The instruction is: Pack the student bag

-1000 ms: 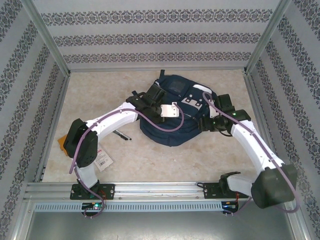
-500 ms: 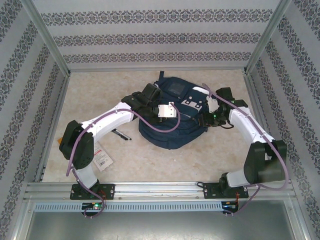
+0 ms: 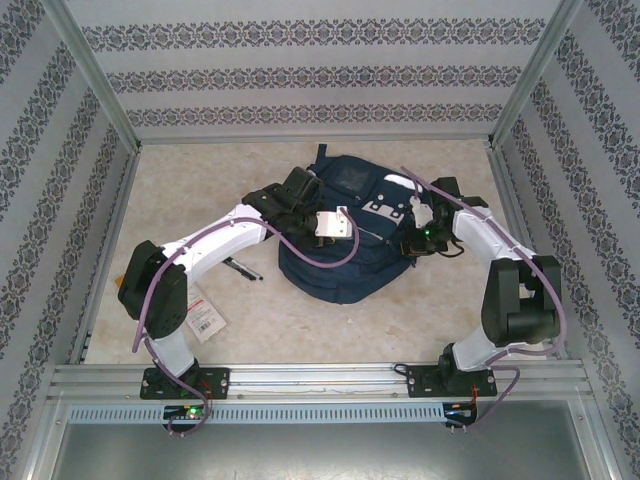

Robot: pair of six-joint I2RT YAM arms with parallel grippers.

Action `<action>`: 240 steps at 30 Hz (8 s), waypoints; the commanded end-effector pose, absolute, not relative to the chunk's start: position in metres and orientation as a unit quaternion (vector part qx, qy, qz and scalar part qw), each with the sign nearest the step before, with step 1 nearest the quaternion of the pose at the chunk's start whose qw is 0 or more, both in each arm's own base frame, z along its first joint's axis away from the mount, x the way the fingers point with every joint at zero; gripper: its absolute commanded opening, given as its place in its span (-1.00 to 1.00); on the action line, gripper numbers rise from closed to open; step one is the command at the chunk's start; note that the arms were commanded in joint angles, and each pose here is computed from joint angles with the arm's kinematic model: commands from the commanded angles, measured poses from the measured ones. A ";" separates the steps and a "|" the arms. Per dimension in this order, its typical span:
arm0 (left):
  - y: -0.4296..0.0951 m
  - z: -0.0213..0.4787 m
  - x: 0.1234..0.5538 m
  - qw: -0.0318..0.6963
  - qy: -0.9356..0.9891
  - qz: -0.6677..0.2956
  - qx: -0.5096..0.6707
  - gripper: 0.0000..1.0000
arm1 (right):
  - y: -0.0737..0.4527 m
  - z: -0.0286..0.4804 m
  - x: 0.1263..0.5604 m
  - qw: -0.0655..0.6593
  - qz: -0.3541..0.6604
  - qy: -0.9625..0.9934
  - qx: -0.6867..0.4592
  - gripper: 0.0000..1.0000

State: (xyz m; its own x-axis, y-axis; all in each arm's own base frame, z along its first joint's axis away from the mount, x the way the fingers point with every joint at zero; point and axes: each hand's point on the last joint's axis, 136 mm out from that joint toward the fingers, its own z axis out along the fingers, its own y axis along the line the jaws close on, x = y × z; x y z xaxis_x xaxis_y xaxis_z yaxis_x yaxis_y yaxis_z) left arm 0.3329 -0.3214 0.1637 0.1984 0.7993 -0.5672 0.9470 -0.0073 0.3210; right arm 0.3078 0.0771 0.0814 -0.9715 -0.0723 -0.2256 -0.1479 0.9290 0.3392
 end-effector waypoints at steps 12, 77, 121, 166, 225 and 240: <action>-0.325 0.192 0.356 0.376 0.674 -0.118 0.624 -1.00 | 0.136 0.135 0.242 0.116 0.370 0.922 0.010 -1.00; -0.337 0.213 0.321 0.367 0.656 -0.255 0.608 -1.00 | 0.161 0.159 0.258 0.321 0.396 0.843 -0.171 -0.11; -0.326 0.210 0.332 0.369 0.678 -0.236 0.591 -1.00 | 0.199 0.191 0.209 0.135 0.377 0.909 -0.116 -0.88; -0.331 0.194 0.298 0.333 0.631 -0.299 0.634 -1.00 | 0.203 0.229 0.267 0.436 0.139 0.681 -0.572 0.25; -0.329 0.157 0.243 0.284 0.866 -0.196 0.362 -0.97 | 0.228 0.206 0.282 0.273 0.419 0.796 -0.341 -1.00; -0.235 0.136 0.259 0.355 0.846 -0.149 0.368 -1.00 | 0.179 0.172 0.277 0.296 0.247 0.827 -0.410 -1.00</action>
